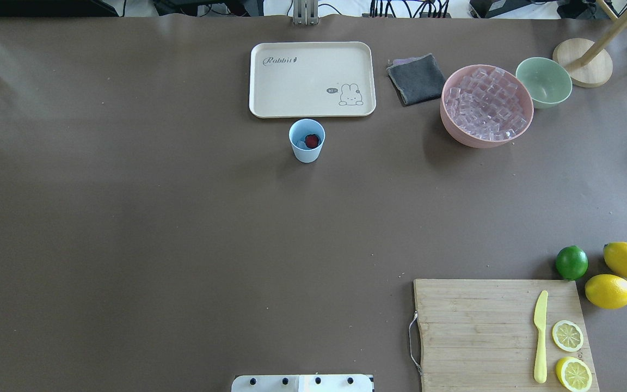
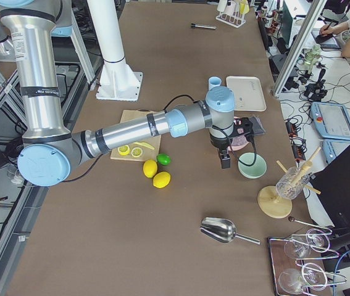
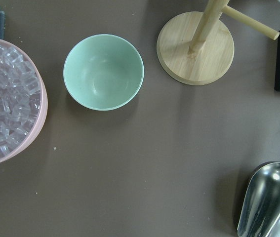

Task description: Mash ice and strawberries in cup

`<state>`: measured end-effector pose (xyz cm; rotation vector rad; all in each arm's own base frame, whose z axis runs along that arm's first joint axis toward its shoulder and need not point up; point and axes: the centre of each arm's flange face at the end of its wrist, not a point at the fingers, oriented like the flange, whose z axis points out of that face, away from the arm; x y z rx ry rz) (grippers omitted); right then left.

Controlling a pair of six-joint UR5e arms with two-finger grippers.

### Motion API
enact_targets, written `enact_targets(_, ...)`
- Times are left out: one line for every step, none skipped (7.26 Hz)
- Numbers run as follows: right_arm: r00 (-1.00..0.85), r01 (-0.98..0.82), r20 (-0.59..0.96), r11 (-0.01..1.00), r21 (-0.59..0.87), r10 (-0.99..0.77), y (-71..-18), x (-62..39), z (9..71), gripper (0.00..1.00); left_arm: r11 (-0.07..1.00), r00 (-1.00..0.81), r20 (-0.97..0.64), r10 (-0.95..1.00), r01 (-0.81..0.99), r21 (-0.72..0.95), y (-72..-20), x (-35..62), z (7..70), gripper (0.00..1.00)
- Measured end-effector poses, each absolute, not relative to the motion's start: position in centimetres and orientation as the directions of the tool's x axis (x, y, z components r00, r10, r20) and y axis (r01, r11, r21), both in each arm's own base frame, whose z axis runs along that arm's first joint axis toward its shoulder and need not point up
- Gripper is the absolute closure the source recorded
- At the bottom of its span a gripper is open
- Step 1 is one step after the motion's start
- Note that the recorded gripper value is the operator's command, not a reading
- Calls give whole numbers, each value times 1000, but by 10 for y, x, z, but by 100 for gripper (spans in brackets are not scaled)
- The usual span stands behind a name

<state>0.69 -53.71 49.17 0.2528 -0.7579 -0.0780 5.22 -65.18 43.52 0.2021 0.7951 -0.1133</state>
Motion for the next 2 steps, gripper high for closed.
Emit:
enact_targets(724,-19,669,965,262,-167,-539,5,489,0,975,684,-729,-24,178,135,-649,48,432,1)
enact_targets(723,-15,669,964,266,-174,-541,2,487,0,976,668,-743,-36,183,117,-646,40,431,1)
